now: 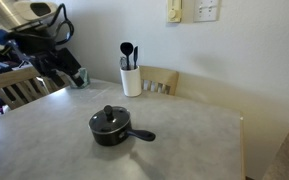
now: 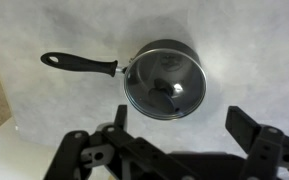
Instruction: Remove the lid from the pot
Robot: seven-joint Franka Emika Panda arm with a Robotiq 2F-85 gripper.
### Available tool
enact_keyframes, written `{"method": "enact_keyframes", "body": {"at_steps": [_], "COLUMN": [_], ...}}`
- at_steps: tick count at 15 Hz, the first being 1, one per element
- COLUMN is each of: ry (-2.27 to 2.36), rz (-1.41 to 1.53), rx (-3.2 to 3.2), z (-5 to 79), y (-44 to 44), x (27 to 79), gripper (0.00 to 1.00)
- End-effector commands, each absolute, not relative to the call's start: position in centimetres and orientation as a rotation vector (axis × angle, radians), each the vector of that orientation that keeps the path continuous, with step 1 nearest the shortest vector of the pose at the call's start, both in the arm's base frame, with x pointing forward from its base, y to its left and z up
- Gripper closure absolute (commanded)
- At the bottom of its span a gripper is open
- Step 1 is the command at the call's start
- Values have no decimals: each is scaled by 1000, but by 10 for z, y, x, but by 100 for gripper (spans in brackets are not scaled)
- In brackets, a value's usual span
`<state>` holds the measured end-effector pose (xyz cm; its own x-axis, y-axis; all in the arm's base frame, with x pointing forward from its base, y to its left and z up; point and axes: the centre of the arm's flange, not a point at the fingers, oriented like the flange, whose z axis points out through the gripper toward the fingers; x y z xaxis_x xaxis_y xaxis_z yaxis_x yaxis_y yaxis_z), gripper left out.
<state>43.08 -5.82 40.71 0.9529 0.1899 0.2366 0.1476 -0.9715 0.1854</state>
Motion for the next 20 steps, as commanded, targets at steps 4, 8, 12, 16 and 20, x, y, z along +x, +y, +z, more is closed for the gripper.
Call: {"method": "enact_keyframes", "body": {"at_steps": [4, 8, 12, 16, 20], "ry": [640, 622, 618, 655, 770], "rz": [260, 263, 256, 241, 166], "rx": [3018, 3030, 3029, 3077, 3087], "z": [366, 358, 354, 330, 301], "y": [-100, -91, -89, -85, -84], "x": [489, 477, 482, 501, 523], "gripper": [0, 0, 0, 0, 0]}}
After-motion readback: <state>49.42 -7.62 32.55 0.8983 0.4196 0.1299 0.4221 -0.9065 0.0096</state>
